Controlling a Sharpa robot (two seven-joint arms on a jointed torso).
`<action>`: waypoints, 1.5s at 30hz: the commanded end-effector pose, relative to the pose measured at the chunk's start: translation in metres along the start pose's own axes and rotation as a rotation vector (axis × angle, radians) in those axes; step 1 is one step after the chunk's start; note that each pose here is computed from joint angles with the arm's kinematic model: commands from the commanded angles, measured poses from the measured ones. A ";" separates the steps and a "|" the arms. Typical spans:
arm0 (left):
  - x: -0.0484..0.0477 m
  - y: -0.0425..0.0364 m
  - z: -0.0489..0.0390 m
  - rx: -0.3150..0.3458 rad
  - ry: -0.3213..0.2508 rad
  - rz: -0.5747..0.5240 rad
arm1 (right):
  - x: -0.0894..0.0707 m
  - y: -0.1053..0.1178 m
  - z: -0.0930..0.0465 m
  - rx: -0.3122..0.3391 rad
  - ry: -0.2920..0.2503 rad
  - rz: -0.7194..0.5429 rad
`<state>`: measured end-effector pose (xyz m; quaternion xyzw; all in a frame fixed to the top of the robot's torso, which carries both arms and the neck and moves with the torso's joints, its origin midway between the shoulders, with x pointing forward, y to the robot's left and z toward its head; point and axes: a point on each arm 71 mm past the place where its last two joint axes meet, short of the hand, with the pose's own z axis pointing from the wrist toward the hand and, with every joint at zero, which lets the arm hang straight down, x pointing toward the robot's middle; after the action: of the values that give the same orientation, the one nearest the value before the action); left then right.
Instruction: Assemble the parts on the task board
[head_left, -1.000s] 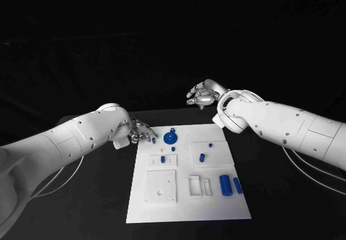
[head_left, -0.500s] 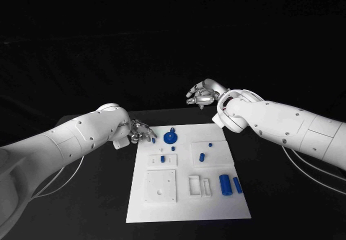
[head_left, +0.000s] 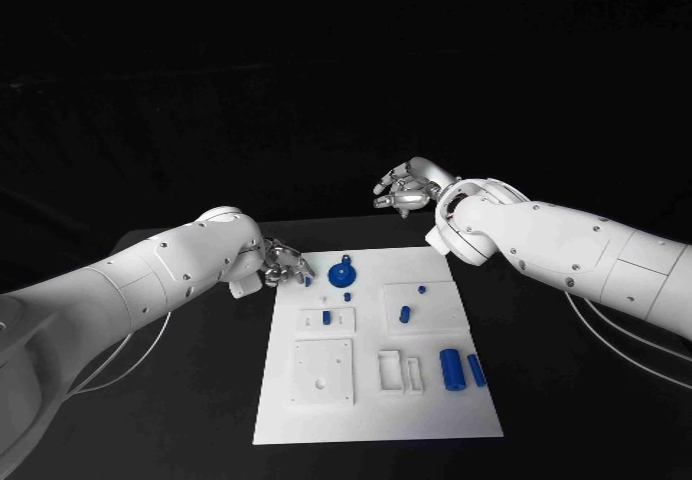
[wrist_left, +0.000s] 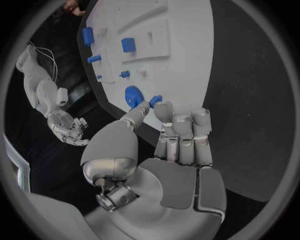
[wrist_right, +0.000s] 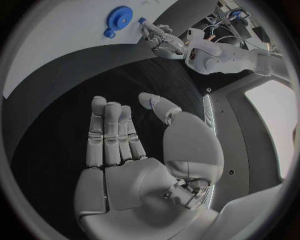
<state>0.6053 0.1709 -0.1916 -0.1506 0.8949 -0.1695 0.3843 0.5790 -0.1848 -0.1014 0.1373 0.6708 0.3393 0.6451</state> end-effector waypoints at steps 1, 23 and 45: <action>0.0078 -0.0017 0.0025 0.011 0.031 0.007 | 0.000 0.001 0.000 -0.007 0.002 0.001; 0.0067 0.0006 0.0022 0.006 0.025 0.003 | 0.000 0.000 0.000 -0.004 0.003 0.002; 0.0037 0.0030 -0.0008 0.018 -0.037 0.002 | -0.001 -0.002 -0.001 -0.002 0.001 0.006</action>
<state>0.6018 0.1731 -0.1949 -0.1510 0.8905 -0.1743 0.3923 0.5793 -0.1872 -0.1016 0.1397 0.6708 0.3380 0.6452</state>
